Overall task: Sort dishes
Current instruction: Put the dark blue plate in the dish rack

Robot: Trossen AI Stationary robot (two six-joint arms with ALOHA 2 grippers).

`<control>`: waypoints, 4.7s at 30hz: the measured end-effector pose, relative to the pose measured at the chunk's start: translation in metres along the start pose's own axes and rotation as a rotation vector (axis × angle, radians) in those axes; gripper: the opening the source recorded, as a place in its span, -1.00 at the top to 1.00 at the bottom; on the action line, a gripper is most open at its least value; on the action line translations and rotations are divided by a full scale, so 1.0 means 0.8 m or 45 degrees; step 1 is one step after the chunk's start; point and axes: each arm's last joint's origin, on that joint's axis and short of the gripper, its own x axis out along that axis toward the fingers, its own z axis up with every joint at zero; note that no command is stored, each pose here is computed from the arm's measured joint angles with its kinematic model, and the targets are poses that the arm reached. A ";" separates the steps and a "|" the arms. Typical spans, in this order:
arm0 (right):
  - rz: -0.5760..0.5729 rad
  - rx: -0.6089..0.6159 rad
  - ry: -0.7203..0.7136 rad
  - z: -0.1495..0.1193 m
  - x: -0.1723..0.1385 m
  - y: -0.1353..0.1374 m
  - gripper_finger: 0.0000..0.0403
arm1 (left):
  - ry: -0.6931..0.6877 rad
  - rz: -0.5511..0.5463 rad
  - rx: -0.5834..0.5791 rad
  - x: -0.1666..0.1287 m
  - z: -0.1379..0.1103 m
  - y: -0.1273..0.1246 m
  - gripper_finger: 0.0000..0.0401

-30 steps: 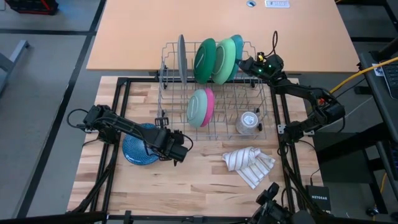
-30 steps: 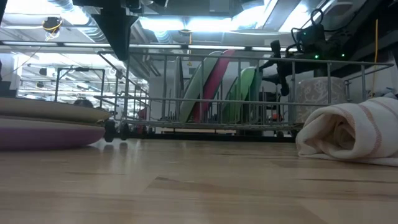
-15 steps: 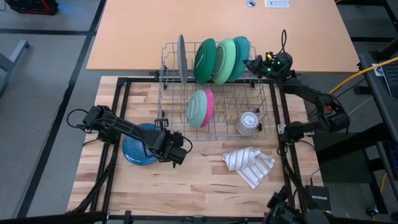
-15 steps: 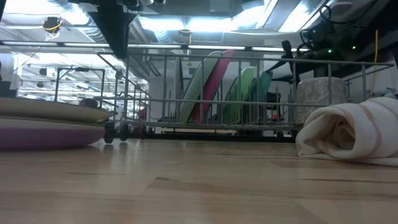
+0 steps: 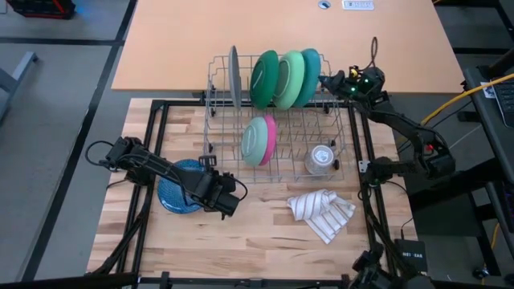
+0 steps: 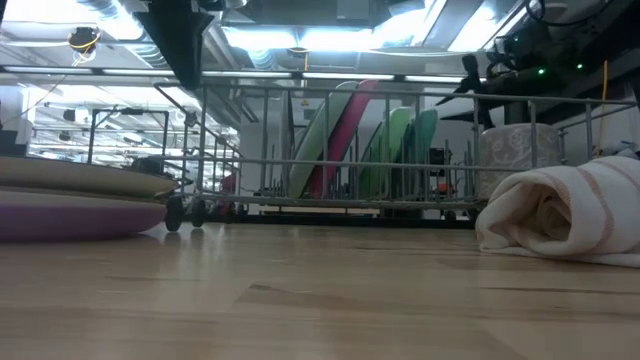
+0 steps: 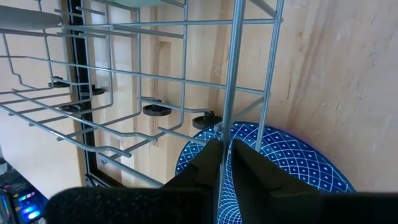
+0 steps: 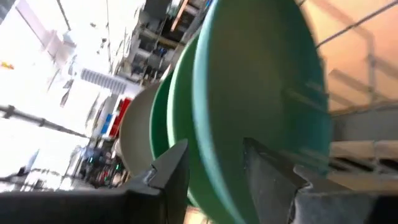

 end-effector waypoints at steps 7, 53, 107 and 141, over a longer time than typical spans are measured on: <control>-0.096 0.037 -0.089 0.012 -0.027 -0.002 0.26 | -0.068 -0.002 -0.065 -0.017 -0.010 0.004 0.85; 0.632 0.000 1.026 -0.136 -0.076 0.141 0.26 | -0.076 -0.505 -0.585 -0.109 -0.102 -0.058 0.84; 0.223 -0.212 1.161 -0.377 -0.072 0.161 0.26 | 0.214 -0.275 -0.105 0.028 -0.164 -0.125 0.11; 0.240 -0.205 1.116 -0.380 -0.067 0.162 0.26 | 0.174 -0.222 -0.120 0.040 -0.168 -0.125 0.95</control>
